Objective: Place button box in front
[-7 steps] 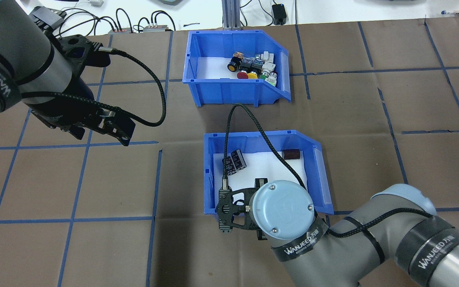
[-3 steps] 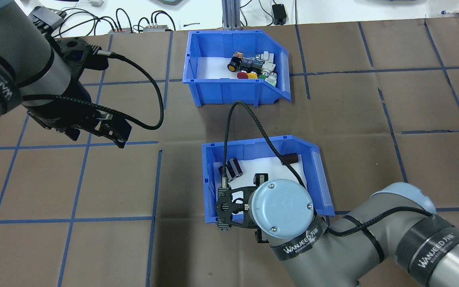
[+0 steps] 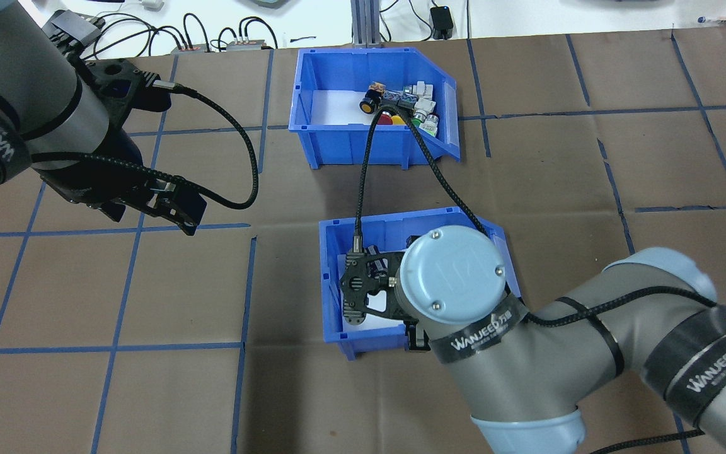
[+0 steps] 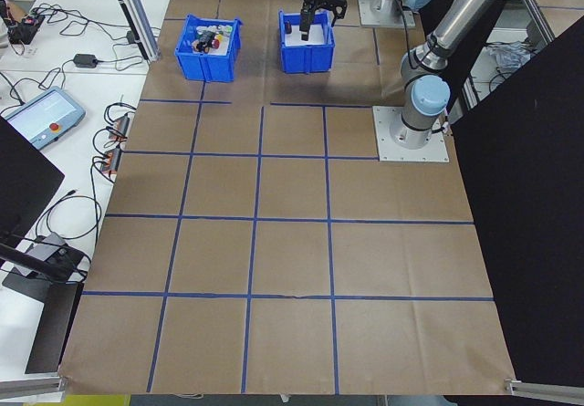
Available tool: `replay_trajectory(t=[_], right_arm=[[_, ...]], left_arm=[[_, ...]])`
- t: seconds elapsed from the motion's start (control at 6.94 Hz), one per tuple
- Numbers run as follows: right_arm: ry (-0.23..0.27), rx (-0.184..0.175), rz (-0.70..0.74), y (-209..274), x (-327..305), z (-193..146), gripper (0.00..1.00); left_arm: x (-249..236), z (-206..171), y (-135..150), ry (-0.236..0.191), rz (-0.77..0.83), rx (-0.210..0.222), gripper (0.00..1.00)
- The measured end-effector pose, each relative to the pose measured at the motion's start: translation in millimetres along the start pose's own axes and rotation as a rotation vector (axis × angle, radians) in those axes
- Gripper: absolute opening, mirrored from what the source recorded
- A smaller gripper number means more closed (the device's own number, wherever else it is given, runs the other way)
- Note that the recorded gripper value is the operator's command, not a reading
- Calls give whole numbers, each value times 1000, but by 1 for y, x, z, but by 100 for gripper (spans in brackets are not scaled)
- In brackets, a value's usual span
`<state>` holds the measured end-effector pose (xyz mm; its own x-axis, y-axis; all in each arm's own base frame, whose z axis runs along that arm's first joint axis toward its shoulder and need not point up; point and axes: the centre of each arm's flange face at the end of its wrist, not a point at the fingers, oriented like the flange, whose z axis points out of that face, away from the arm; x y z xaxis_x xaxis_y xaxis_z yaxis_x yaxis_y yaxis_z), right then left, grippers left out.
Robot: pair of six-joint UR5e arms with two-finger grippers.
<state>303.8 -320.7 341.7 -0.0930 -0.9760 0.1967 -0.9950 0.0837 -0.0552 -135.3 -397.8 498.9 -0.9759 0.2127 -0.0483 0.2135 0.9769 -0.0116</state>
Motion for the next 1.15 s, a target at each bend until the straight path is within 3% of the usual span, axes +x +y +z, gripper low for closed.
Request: replay_trajectory(t=[0.29,0.58,0.86,1.15], right_arm=[[-54,-49,107,27,49,-45,100],[-50,-69,278,80,102,-75,100],[7,-62,616,149,154,-101,100],[31,-40,1013,180,184,-110,100]], left_arm=[[0,-5,2,-7,-9,23,100],[0,-7,3,-9,-11,30,100],[-1,-5,2,-8,-15,26,100],[0,-4,2,-7,-15,24,100]])
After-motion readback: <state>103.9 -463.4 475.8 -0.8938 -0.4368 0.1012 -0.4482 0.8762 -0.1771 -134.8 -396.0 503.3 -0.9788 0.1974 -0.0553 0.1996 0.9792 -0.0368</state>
